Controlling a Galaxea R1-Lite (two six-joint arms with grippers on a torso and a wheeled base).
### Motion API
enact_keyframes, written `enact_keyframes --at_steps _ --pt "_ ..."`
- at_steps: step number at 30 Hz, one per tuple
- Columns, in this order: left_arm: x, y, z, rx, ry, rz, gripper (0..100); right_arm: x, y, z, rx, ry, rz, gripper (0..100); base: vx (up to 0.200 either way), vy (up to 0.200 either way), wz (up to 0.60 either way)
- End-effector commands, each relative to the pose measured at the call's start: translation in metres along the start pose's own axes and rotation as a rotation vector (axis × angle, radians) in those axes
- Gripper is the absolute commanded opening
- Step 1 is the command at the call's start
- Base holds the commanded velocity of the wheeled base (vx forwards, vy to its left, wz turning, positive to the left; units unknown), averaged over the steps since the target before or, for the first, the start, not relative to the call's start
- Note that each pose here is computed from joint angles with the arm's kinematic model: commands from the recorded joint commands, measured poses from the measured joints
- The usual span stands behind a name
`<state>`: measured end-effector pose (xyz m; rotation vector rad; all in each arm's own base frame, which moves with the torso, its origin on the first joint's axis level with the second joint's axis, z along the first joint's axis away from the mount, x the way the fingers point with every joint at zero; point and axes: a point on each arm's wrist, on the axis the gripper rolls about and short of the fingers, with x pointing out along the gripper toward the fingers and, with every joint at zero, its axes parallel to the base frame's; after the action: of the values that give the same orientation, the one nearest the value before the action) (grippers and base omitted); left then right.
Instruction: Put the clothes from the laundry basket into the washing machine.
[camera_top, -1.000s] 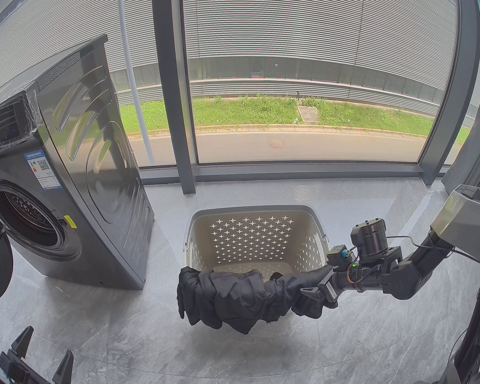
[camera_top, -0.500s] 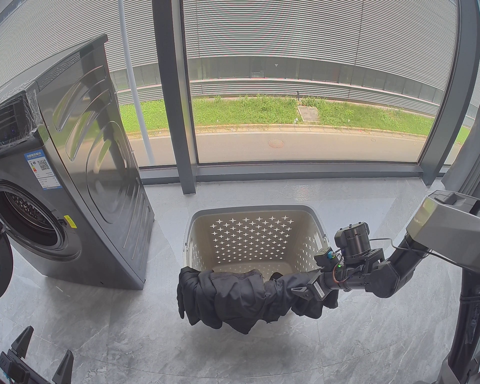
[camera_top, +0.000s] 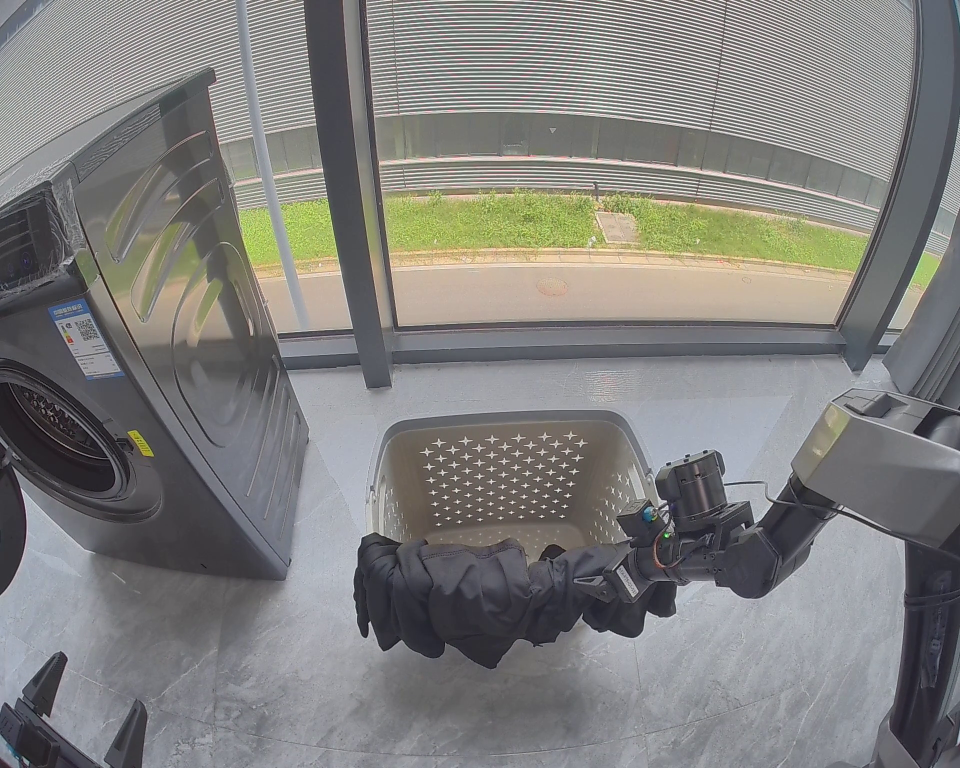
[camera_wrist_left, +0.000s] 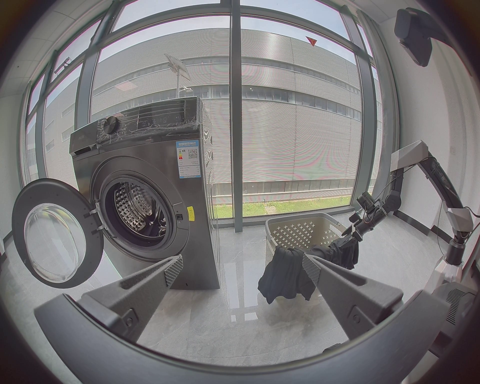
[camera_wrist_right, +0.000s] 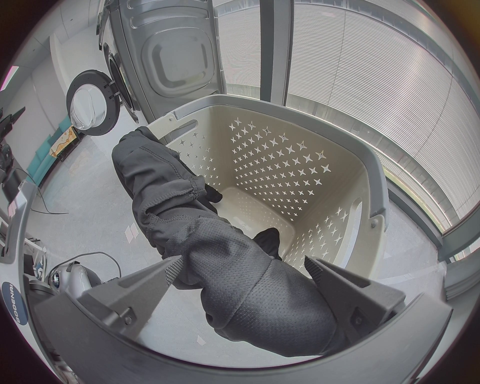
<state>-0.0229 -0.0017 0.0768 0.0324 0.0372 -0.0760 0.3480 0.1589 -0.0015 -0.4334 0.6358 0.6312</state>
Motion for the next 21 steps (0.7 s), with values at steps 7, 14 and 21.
enact_keyframes --at_steps 7,14,21 --pt "0.000 0.000 -0.005 0.000 0.000 0.000 100 0.003 0.000 0.001 -0.004 -0.006 -0.001 0 0.000 0.000 0.00" --pt "0.000 0.000 -0.005 0.000 0.000 0.000 100 0.001 0.005 0.006 -0.013 -0.020 0.005 0 0.000 0.000 0.00" --pt "0.000 0.000 -0.005 0.000 0.000 0.000 100 -0.016 0.006 0.025 -0.018 -0.082 -0.007 0 0.000 0.000 0.00"
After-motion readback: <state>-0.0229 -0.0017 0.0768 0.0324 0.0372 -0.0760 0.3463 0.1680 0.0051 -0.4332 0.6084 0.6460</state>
